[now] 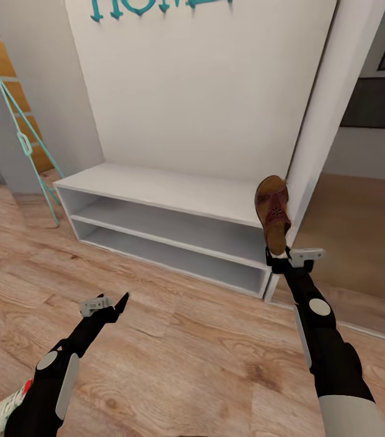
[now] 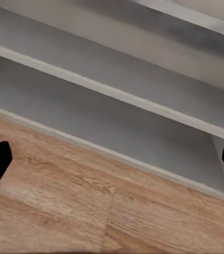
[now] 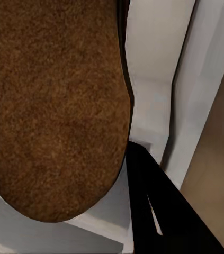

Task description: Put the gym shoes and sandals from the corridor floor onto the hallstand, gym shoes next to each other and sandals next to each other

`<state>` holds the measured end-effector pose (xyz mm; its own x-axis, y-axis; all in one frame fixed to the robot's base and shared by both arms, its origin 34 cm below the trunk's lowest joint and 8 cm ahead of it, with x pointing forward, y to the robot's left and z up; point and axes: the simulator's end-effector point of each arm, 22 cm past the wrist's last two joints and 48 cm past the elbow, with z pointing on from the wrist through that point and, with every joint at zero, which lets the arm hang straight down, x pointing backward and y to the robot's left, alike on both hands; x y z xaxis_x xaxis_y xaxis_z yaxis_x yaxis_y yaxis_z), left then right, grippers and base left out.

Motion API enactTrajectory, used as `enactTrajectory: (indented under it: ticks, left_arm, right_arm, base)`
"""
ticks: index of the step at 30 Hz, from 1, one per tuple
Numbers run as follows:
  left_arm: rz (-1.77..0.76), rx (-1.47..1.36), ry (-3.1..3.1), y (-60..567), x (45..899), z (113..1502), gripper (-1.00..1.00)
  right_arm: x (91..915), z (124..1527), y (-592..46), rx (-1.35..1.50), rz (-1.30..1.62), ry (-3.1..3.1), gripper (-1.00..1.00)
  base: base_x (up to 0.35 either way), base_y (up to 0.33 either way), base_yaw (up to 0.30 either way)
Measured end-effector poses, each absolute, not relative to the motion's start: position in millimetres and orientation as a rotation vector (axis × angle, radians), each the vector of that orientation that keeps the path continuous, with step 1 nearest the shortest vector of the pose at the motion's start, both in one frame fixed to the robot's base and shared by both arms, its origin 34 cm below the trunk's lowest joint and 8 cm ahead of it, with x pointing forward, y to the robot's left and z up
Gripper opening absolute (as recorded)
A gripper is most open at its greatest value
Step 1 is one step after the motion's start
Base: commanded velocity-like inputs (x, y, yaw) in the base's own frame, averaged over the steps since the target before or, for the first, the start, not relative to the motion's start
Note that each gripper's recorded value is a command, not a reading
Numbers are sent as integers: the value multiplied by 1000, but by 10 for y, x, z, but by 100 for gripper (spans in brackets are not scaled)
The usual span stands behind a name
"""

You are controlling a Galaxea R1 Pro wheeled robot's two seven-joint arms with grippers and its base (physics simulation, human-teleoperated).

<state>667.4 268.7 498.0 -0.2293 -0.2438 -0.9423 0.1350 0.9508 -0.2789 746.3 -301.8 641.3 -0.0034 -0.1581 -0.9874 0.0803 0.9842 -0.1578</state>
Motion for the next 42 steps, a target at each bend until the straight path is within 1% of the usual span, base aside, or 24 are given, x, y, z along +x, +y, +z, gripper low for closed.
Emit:
enactTrajectory:
  ticks: [42]
  left_arm:
    - [-352, -86, 1791, 2687, 6666, 4845, 100]
  right_arm:
    - [7489, 6261, -3018, -64, -188, 1586, -100]
  base:
    - [1, 0, 291]
